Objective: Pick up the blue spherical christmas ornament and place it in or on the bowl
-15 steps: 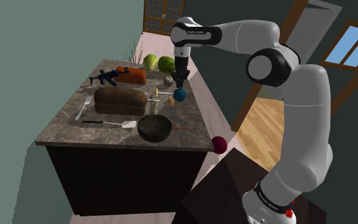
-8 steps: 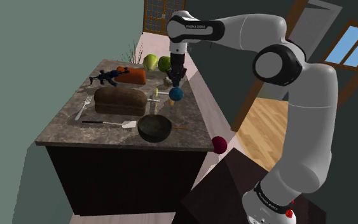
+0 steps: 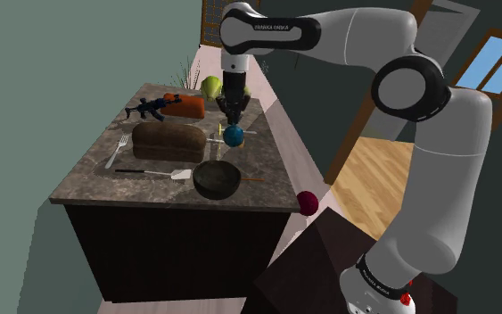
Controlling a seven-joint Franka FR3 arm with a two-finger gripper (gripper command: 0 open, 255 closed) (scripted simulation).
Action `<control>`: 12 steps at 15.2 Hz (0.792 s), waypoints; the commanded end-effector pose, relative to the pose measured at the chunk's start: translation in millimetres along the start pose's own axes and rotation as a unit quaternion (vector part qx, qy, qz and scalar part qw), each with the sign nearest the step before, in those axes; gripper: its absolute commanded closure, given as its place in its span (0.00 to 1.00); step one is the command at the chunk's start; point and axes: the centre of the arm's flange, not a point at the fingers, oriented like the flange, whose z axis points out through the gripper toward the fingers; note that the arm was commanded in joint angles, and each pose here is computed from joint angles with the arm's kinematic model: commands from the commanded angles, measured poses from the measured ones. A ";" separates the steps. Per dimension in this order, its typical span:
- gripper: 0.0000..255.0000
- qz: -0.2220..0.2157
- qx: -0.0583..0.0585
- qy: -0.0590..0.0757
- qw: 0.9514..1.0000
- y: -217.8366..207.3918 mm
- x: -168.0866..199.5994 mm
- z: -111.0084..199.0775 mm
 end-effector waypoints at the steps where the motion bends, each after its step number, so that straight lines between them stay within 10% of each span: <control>1: 1.00 0.001 0.000 0.000 1.000 -24.2 -9.1 -5.9; 12: 1.00 0.001 0.000 0.000 1.000 -62.6 -15.4 28.9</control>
